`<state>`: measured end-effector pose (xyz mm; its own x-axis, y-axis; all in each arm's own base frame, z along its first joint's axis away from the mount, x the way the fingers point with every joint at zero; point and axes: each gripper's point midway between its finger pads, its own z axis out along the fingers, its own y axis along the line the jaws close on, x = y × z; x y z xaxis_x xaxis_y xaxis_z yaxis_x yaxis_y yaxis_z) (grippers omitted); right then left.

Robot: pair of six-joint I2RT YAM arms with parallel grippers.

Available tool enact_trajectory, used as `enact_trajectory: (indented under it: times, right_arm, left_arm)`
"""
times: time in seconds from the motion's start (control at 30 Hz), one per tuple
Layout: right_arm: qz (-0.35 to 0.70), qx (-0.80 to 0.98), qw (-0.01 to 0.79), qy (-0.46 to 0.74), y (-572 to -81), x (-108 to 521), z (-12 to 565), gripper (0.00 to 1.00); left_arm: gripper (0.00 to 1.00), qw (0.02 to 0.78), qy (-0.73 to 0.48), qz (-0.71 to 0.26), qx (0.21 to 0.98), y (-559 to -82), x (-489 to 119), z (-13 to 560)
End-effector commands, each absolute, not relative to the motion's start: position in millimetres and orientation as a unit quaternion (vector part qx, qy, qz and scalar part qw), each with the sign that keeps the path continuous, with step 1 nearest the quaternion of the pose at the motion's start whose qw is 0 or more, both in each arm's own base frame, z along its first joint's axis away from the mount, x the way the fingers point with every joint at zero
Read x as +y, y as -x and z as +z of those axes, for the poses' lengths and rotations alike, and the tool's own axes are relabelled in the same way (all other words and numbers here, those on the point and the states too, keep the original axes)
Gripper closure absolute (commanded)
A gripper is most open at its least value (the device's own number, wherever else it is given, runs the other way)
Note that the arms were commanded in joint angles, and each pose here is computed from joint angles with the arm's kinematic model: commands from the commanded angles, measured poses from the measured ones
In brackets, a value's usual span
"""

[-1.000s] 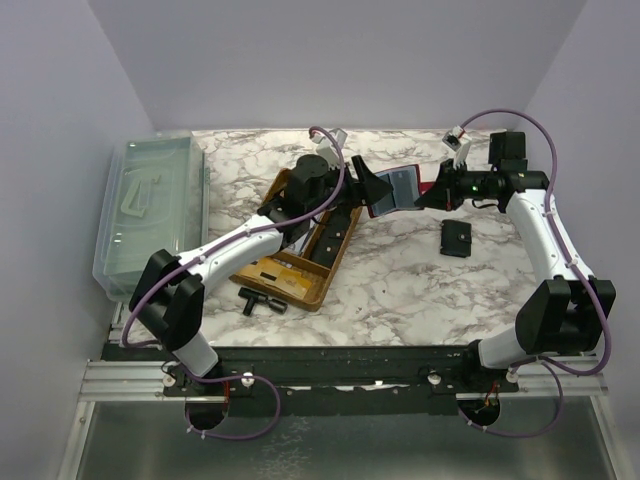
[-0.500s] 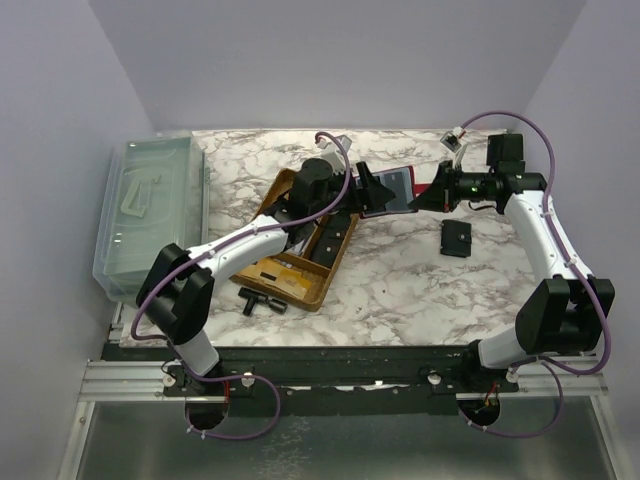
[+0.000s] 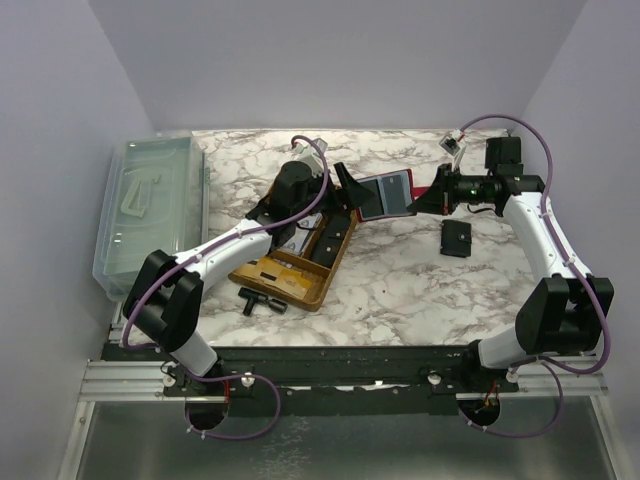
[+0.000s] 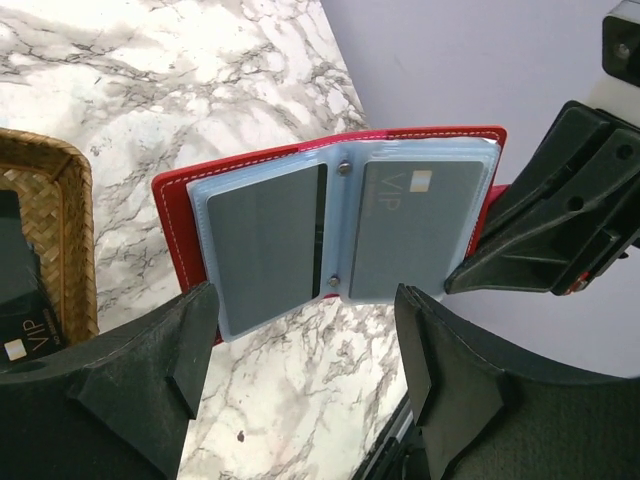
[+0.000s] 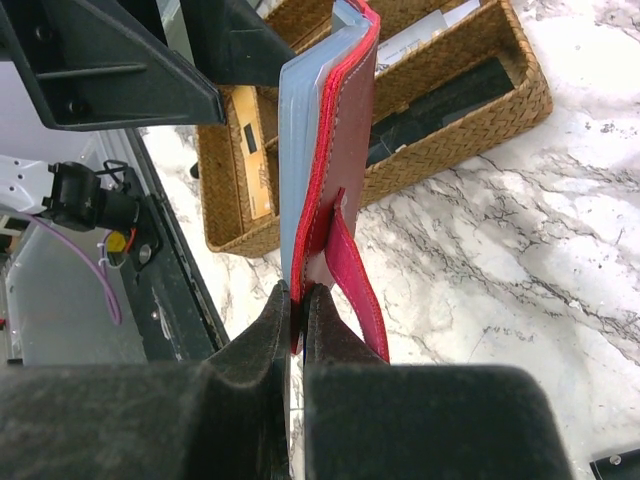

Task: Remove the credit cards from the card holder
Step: Remove the credit card from the card holder.

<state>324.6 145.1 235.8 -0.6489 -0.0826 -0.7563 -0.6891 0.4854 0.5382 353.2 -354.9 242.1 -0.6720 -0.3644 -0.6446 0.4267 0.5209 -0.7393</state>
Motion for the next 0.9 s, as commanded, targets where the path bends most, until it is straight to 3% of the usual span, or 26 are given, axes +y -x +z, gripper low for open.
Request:
enact_trajectory:
  times: [0.0, 0.87]
  right_arm:
    - [0.465, 0.768, 0.355, 0.260, -319.9, 150.4, 249.7, 1.00]
    - [0.479, 0.760, 0.353, 0.261, -316.3, 152.8, 253.4, 1.00]
  left_arm:
    - [0.23, 0.397, -0.023, -0.511, 0.762, -342.1, -353.2, 254.1]
    - [0.23, 0.377, 0.003, -0.495, 0.783, -351.1, -355.2, 230.7]
